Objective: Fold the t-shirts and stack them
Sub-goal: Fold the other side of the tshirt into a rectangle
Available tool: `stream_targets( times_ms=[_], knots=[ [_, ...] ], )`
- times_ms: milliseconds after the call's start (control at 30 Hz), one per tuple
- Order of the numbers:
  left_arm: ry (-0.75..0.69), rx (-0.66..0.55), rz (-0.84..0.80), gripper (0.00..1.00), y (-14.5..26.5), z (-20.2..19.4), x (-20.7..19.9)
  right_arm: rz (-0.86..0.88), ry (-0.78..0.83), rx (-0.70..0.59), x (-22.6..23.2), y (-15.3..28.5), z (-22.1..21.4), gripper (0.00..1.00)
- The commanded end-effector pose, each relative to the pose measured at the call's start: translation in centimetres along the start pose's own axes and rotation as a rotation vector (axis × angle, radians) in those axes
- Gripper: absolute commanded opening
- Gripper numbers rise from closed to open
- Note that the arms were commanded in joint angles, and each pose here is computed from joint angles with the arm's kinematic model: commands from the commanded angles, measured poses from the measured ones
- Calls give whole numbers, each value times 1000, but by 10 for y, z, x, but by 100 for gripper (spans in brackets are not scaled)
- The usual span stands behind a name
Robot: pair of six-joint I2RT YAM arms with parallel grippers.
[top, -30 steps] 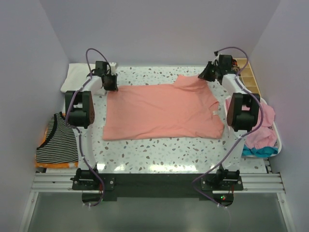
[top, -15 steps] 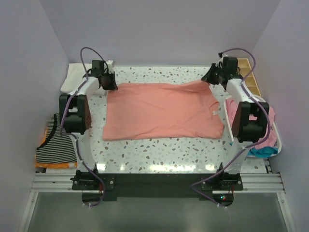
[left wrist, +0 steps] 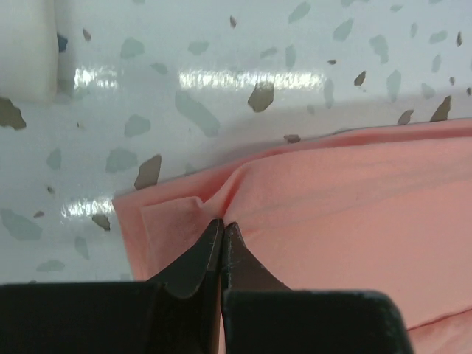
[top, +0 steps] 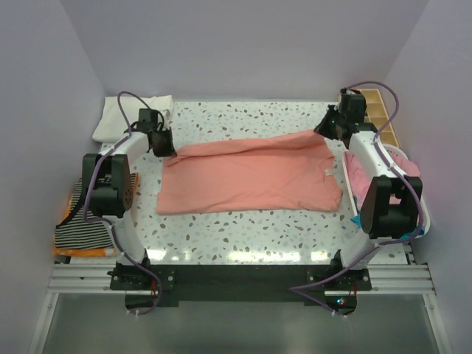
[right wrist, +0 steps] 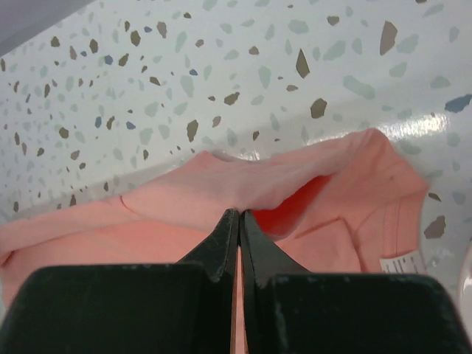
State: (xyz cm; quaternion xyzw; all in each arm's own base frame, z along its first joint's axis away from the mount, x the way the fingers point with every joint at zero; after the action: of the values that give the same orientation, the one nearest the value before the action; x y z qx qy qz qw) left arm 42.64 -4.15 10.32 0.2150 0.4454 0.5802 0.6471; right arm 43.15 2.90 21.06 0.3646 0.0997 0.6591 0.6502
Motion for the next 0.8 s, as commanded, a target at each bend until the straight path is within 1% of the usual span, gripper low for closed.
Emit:
stream_targets(
  times_ms=[0, 67, 200, 267, 433, 500, 533, 567, 600, 633, 667, 700, 767],
  knots=[
    [41, -51, 66, 0, 22, -8, 5, -104, 8, -20, -1, 23, -9, 0],
    [46, -48, 98, 0, 23, -12, 9, -142, 6, 12, -9, 20, -21, 0],
    [46, -59, 183, 0, 26, -8, 18, -195, -14, 70, -21, 19, -46, 0],
    [45, -58, 191, 0, 26, -8, 19, -222, -22, 98, -27, 19, -59, 0],
    [39, -18, 215, 0, 18, -18, 17, -308, -23, 179, -45, 24, -91, 0],
    [31, 20, 222, 0, 14, -24, 16, -335, -16, 209, -51, 22, -102, 0],
    [29, 36, 223, 0, 13, -27, 14, -335, -10, 225, -52, 21, -105, 5],
    [34, 62, 261, 5, 12, -33, 18, -332, -12, 239, -53, 20, -108, 10],
    [29, 66, 285, 17, 12, -36, 19, -324, -12, 251, -52, 20, -110, 13],
    [21, 73, 296, 23, 13, -41, 17, -320, -16, 248, -52, 22, -111, 17],
    [23, 85, 316, 29, 17, -49, 19, -328, -14, 242, -53, 24, -112, 28],
    [20, 81, 338, 40, 20, -52, 19, -337, -13, 229, -54, 26, -111, 34],
    [24, 72, 331, 48, 30, -61, 16, -345, -14, 166, -52, 36, -100, 48]
  ],
)
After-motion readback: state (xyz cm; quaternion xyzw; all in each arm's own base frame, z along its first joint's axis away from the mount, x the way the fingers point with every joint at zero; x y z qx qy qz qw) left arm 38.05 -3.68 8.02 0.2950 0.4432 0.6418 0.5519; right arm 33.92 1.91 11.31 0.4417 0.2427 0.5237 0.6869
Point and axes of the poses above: each gripper's point midway between its finger pads, its own y axis back along the fingers, its own x axis along the line the jaws close on, z = x × y, the point moved 6 cm from there along y, back along the fingers, and after that the axes turned 5 degrees about y, right-handed, at the moved point
